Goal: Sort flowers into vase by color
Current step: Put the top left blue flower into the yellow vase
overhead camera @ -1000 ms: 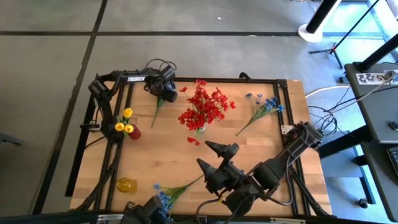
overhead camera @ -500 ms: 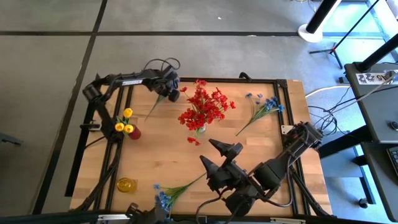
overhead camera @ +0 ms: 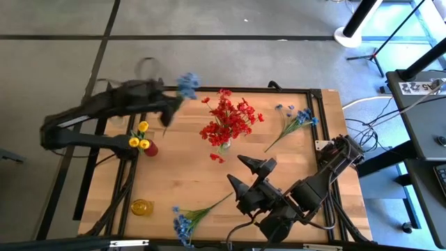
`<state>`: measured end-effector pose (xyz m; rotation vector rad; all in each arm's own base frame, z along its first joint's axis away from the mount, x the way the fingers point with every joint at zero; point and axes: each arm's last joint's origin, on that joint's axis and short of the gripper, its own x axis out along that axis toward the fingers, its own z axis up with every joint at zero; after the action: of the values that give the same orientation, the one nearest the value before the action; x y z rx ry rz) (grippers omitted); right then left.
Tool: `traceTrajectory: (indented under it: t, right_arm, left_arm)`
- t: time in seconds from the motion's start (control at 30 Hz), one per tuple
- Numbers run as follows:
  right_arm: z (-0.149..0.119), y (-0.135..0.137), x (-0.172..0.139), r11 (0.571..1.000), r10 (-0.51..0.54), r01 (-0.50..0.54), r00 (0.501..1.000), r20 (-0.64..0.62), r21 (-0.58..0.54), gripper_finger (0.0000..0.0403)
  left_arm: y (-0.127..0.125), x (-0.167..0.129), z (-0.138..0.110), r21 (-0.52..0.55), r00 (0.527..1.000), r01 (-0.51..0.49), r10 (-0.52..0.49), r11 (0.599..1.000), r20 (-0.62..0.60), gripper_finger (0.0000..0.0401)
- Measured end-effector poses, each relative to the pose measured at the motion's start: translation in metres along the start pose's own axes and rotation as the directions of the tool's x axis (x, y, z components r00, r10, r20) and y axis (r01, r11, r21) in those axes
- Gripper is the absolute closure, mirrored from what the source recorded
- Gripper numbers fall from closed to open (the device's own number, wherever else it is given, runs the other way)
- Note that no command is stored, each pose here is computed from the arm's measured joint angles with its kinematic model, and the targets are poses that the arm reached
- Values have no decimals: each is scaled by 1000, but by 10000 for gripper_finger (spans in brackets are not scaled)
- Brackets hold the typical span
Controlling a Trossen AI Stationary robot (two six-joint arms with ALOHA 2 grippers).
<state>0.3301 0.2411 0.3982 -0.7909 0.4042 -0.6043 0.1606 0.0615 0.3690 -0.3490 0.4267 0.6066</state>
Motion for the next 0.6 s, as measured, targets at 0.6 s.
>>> traceTrajectory:
  t: [0.6]
  right_arm:
    - [11,-11,11,996,-28,27,1000,14,84,13]
  left_arm:
    - [-27,-107,-13,213,427,846,-860,489,278,390]
